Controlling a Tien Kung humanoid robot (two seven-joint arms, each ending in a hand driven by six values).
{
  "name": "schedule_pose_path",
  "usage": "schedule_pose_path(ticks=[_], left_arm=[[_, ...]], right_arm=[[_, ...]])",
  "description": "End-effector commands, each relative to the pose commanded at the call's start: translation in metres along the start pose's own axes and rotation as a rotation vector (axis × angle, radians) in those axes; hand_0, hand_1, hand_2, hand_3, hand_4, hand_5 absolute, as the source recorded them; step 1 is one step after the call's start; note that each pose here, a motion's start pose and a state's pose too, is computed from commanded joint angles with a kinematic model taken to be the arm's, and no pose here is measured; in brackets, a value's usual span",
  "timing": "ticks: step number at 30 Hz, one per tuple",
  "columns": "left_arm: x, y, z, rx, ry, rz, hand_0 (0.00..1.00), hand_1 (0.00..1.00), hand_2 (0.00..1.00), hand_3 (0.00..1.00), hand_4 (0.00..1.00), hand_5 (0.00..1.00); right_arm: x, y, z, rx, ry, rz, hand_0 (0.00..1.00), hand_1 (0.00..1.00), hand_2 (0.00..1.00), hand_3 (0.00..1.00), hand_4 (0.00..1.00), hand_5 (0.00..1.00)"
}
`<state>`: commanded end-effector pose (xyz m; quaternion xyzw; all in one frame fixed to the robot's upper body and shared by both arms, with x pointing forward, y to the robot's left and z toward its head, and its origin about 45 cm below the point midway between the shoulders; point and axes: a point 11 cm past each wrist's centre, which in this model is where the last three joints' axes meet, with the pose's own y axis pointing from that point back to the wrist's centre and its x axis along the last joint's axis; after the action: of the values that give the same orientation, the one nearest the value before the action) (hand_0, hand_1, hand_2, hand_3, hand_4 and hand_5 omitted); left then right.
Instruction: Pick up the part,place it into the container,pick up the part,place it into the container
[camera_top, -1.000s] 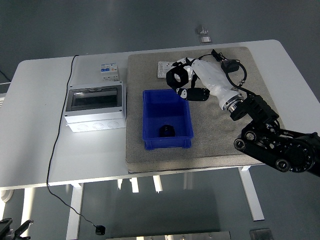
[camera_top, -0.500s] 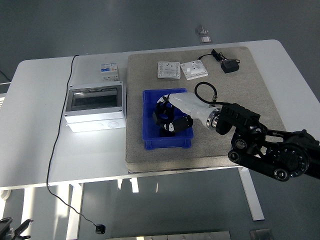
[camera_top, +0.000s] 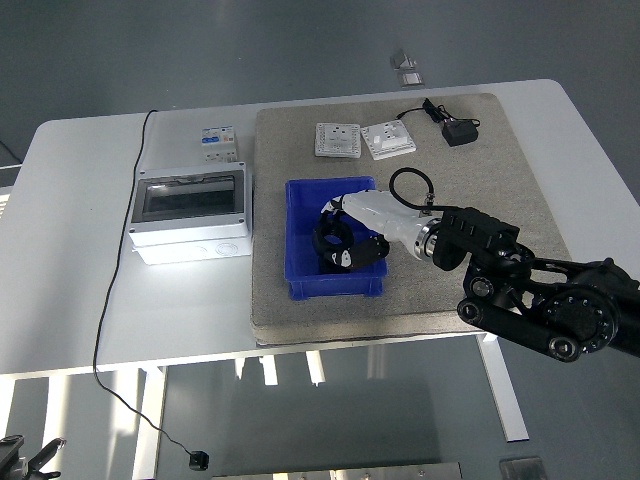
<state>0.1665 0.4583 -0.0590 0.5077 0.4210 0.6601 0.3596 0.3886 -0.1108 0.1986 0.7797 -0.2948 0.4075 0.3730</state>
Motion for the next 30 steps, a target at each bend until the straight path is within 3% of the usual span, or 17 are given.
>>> schedule_pose_path(ticks=[1,6,7,12,13,18,19,22,24,25,30], left_arm=[[0.0,0.0,0.0,0.0,0.0,0.0,0.669,0.677,0.691,0.769,0.788,0.784],[0.0,0.0,0.0,0.0,-0.001,0.0,0.669,0.677,0.691,0.769,0.788,0.784],[0.0,0.0,0.0,0.0,-0.001,0.0,0.669,0.677,0.691,0.769,0.788,0.784],[0.0,0.0,0.0,0.0,-0.001,0.0,0.669,0.677,0.691,0.769,0.788,0.784],[0.0,0.0,0.0,0.0,-0.001,0.0,0.669,0.677,0.691,0.769,0.789,0.785],[0.0,0.0,-0.001,0.001,-0.002,0.001,0.669,0.677,0.691,0.769,0.789,0.785],[0.0,0.0,-0.001,0.001,-0.002,0.001,0.669,0.677,0.691,0.769,0.789,0.785],[-0.001,0.0,-0.001,0.001,-0.002,0.0,0.669,0.677,0.691,0.769,0.789,0.785],[-0.001,0.0,-0.001,0.001,-0.001,-0.001,0.669,0.677,0.691,0.769,0.789,0.785],[-0.002,0.0,-0.002,0.002,0.0,-0.001,0.669,0.677,0.691,0.769,0.79,0.785],[-0.003,-0.001,-0.005,0.004,0.008,-0.004,0.669,0.677,0.691,0.769,0.79,0.785]], right_arm=[[0.0,0.0,0.001,-0.002,-0.002,0.0,0.96,0.822,0.82,0.86,0.526,0.492],[0.0,0.0,0.004,-0.014,-0.013,0.003,0.96,0.822,0.82,0.86,0.526,0.492],[0.0,0.0,0.004,-0.016,-0.015,0.003,0.986,0.844,0.831,0.881,0.592,0.565],[0.002,0.0,0.005,-0.007,-0.041,0.03,0.986,0.844,0.831,0.881,0.592,0.565],[0.004,0.001,0.004,0.003,-0.055,0.047,0.976,0.845,0.833,0.866,0.637,0.553],[0.02,0.008,0.006,0.06,-0.188,0.184,0.976,0.845,0.833,0.866,0.637,0.553],[0.024,0.011,0.008,0.068,-0.226,0.219,0.918,0.786,0.782,0.774,0.626,0.519],[0.033,0.025,0.024,0.074,-0.347,0.335,0.918,0.786,0.782,0.774,0.626,0.519],[0.038,0.037,0.037,0.066,-0.419,0.41,0.918,0.786,0.782,0.774,0.626,0.519],[0.039,0.043,0.045,0.058,-0.458,0.448,0.831,0.729,0.737,0.707,0.616,0.498],[0.035,0.077,0.095,-0.028,-0.639,0.611,0.831,0.729,0.737,0.707,0.616,0.498]])
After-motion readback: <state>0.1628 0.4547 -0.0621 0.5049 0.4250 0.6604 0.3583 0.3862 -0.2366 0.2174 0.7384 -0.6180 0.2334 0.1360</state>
